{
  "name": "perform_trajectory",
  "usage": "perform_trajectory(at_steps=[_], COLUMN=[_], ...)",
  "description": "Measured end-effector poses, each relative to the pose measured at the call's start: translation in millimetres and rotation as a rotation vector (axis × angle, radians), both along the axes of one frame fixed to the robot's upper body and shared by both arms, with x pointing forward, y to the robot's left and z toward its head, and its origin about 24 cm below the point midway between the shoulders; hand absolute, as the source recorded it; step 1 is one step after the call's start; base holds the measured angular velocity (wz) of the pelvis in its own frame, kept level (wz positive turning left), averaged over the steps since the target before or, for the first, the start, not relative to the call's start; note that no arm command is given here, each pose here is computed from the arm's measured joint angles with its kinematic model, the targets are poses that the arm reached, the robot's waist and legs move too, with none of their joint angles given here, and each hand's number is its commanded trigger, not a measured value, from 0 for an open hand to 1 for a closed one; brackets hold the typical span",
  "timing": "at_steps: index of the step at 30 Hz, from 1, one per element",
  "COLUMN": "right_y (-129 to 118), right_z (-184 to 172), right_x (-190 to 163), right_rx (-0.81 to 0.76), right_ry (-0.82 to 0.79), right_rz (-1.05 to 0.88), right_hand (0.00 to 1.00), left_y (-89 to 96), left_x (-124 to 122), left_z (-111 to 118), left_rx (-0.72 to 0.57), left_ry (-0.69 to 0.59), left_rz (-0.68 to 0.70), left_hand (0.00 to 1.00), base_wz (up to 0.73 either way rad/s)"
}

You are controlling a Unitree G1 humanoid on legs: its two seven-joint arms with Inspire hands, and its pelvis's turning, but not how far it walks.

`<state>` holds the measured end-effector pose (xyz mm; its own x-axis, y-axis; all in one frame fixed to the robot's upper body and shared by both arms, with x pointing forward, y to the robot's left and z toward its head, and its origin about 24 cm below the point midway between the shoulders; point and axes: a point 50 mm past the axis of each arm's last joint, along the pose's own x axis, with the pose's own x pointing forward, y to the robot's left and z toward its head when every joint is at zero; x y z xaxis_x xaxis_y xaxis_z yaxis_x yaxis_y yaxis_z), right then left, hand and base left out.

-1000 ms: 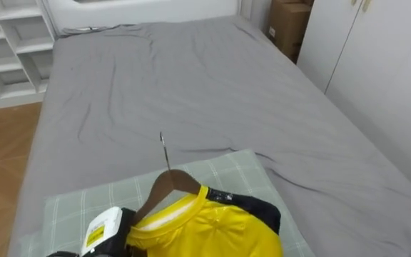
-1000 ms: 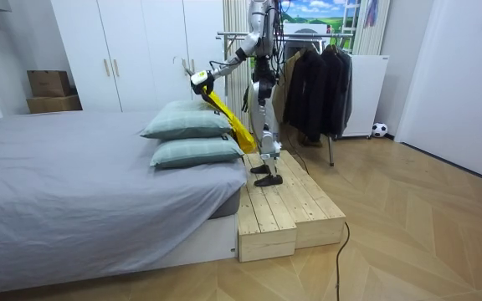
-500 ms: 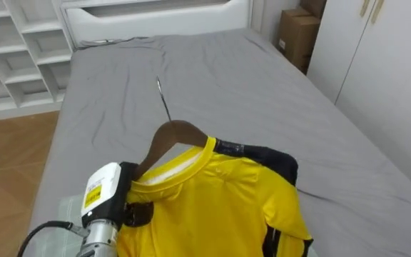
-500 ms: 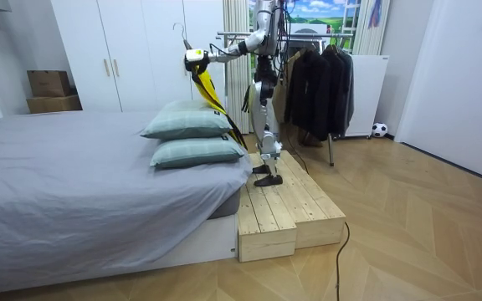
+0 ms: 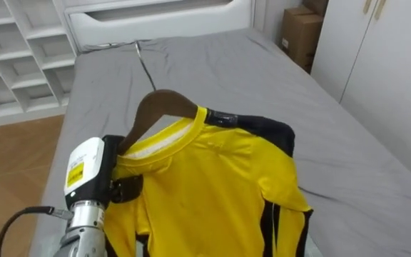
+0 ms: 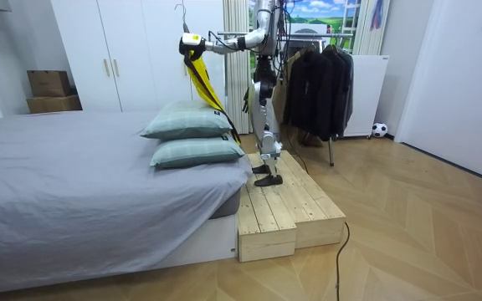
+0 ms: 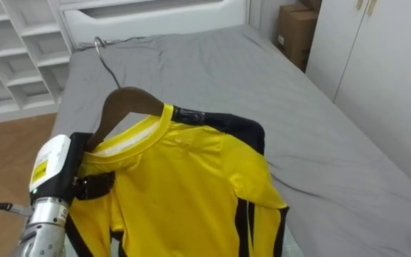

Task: Hang clothes

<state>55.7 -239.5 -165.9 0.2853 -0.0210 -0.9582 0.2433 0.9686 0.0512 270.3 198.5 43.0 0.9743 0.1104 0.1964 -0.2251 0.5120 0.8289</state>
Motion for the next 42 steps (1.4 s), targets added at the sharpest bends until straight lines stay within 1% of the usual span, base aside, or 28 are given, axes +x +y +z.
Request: perform_trajectory(at_steps=[4,12,23,27,33,35,38,40,42], right_y=[-1.2,-3.6,-10.8,-22.9,-34.6,-37.9,-48.2,-57.0,-60.8], right_z=[-0.2,-0.6,0.6,3.8,5.7,7.3,12.9,19.1,24.5], right_x=[-3.8,-9.7,-9.3,-6.8,-16.7,-12.0,2.8,17.6,32.2], right_rx=[-0.007,-0.012,-0.087,-0.186,-0.318,-0.351,-0.45,-0.531,-0.593], right_ry=[0.01,0.031,0.056,0.091,0.197,0.198,0.176,0.137,0.085], right_rz=[-0.002,-0.036,0.002,0.1,0.264,0.301,0.337,0.34,0.347], right_hand=[0.0,0.0,0.0,0.0,0.0,0.0,0.0,0.0,0.0], left_y=[1.6,1.6,2.9,4.3,10.7,11.6,13.6,14.4,16.6], left_x=[-2.8,-3.0,-2.9,-3.0,-3.7,-5.0,-8.5,-8.7,-8.8], left_z=[11.8,12.6,12.1,17.2,23.5,22.4,19.1,18.8,19.8], left_rx=[0.055,0.165,0.165,0.19,0.205,0.205,0.202,0.204,0.217], left_ry=[-0.075,-0.079,-0.072,-0.092,-0.137,-0.14,-0.141,-0.14,-0.142], left_rz=[0.004,0.008,0.022,0.017,0.037,0.047,0.065,0.072,0.074], left_hand=[1.0,1.0,1.0,1.0,1.0,1.0,1.0,1.0,1.0], base_wz=[0.0,0.0,0.03,0.0,0.02,0.0,-0.04,0.0,0.0])
